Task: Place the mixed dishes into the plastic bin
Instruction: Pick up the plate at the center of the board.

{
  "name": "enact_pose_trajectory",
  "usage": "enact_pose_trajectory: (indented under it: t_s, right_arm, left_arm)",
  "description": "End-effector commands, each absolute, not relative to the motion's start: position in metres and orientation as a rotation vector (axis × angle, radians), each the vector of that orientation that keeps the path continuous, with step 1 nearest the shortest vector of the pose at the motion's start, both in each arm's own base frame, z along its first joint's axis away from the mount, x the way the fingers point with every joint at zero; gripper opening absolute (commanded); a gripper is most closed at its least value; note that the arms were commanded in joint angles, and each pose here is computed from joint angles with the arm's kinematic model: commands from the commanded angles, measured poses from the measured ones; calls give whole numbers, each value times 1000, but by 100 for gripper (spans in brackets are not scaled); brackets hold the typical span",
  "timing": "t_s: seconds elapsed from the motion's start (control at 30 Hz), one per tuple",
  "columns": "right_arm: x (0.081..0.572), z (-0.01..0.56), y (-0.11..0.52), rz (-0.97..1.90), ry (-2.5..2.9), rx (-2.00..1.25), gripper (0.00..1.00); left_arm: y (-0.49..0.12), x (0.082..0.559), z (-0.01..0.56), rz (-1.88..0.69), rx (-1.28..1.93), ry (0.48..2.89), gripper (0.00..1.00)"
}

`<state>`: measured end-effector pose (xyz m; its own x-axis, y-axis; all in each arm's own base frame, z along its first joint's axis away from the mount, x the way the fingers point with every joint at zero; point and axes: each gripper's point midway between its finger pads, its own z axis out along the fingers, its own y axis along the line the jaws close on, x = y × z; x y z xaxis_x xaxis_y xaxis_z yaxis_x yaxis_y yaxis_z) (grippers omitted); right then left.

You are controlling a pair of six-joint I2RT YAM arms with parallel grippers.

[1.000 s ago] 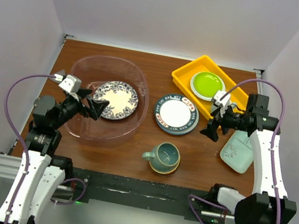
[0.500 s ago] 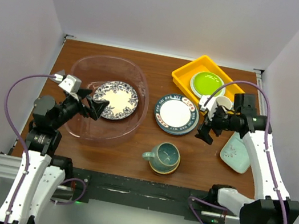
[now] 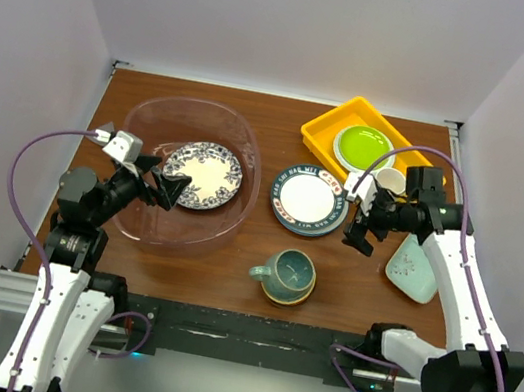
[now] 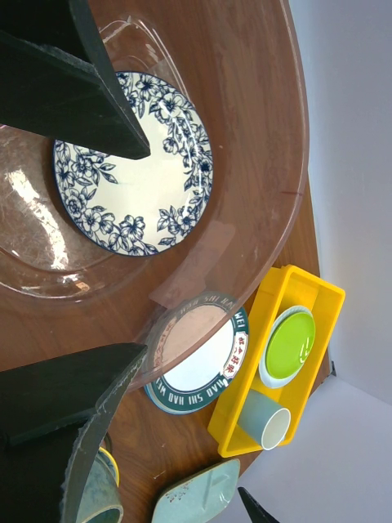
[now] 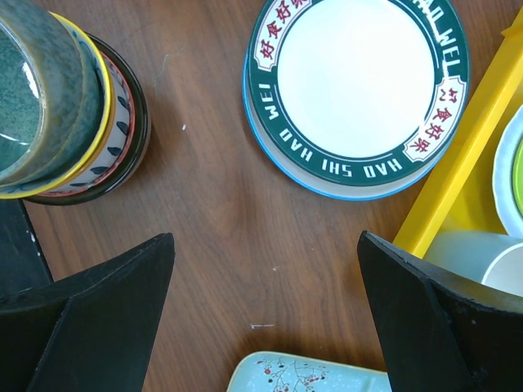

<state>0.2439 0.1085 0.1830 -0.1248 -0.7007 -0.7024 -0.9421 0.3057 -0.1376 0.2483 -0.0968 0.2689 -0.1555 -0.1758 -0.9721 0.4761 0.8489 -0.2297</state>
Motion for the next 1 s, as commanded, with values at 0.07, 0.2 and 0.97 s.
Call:
enact_pose_trajectory:
  t_s: [0.07,0.2,0.97]
  right_arm:
    - [241,186,109,417,1832,-1521,98]
    - [241,183,108,413,1840,-1533,98]
    - [242,171,108,404,1834,-1580,98]
  left_arm:
    - [-96,251,276,-571,241,1600,100]
    - [-96,251,276,-571,244,1599,100]
    - [-96,251,276,-569,243,1596,100]
